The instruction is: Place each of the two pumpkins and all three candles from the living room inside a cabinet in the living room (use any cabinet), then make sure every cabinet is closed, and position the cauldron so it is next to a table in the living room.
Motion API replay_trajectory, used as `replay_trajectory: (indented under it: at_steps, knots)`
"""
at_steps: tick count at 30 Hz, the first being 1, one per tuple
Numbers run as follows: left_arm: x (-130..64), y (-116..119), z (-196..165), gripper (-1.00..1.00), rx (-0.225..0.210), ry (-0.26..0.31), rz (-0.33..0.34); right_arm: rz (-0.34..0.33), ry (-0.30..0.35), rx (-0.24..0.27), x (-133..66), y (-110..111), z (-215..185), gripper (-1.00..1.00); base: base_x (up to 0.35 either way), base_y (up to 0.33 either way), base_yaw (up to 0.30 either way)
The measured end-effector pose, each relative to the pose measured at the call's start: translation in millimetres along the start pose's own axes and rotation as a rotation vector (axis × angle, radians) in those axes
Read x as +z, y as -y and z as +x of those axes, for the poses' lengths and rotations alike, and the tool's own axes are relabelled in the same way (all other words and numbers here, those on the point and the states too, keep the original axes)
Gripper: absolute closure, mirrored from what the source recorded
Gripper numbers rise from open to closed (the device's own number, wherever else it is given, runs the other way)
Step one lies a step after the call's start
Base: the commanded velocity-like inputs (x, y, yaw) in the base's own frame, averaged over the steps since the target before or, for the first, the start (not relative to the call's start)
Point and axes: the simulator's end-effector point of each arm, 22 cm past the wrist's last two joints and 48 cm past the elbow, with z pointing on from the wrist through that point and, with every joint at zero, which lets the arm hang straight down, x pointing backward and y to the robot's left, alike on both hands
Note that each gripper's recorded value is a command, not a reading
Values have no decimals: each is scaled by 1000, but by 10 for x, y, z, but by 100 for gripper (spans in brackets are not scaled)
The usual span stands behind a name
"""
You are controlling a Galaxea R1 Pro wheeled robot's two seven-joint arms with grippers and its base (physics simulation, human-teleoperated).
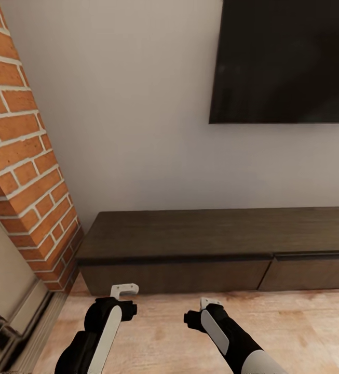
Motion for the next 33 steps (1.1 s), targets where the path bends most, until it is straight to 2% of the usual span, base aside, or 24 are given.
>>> replay_trajectory:
  at_steps: [6,33]
  knots:
    - [-106,2,-84,-100,-2,0,2,0,2,0,-116,-25,-76,-100,-118,0,0]
    - [-571,-5,-438,-100,0,-1,2,2,5,0,-613,-121,-356,-100,-2,0,0]
